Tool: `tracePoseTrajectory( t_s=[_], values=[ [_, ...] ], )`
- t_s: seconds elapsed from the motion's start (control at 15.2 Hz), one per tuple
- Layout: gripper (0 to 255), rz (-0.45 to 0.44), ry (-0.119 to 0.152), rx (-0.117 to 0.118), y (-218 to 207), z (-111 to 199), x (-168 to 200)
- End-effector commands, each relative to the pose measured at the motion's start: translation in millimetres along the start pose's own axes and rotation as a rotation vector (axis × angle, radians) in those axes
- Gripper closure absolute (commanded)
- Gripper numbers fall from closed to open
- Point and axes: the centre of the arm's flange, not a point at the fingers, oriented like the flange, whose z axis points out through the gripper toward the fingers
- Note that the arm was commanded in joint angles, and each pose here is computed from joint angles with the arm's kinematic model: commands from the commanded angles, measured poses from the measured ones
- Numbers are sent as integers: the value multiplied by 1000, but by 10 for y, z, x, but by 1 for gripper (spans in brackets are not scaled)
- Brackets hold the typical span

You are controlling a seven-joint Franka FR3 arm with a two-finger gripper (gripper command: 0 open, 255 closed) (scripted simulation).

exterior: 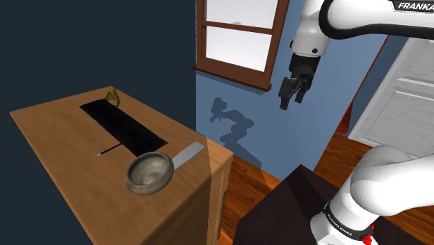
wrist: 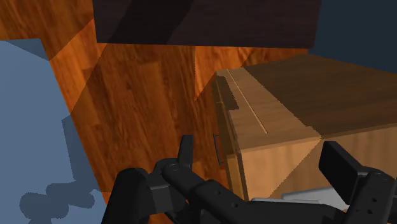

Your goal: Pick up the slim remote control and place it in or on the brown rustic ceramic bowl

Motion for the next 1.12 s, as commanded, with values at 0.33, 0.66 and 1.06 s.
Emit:
tracePoseTrajectory(
  t_s=[0.33, 0.66, 1.06],
  values=[
    [0, 180, 6, 1, -535, 361, 118],
    [0, 359, 12, 3, -1041, 721, 333],
    [0, 575, 19, 4, -1586, 1149, 707]
  ],
)
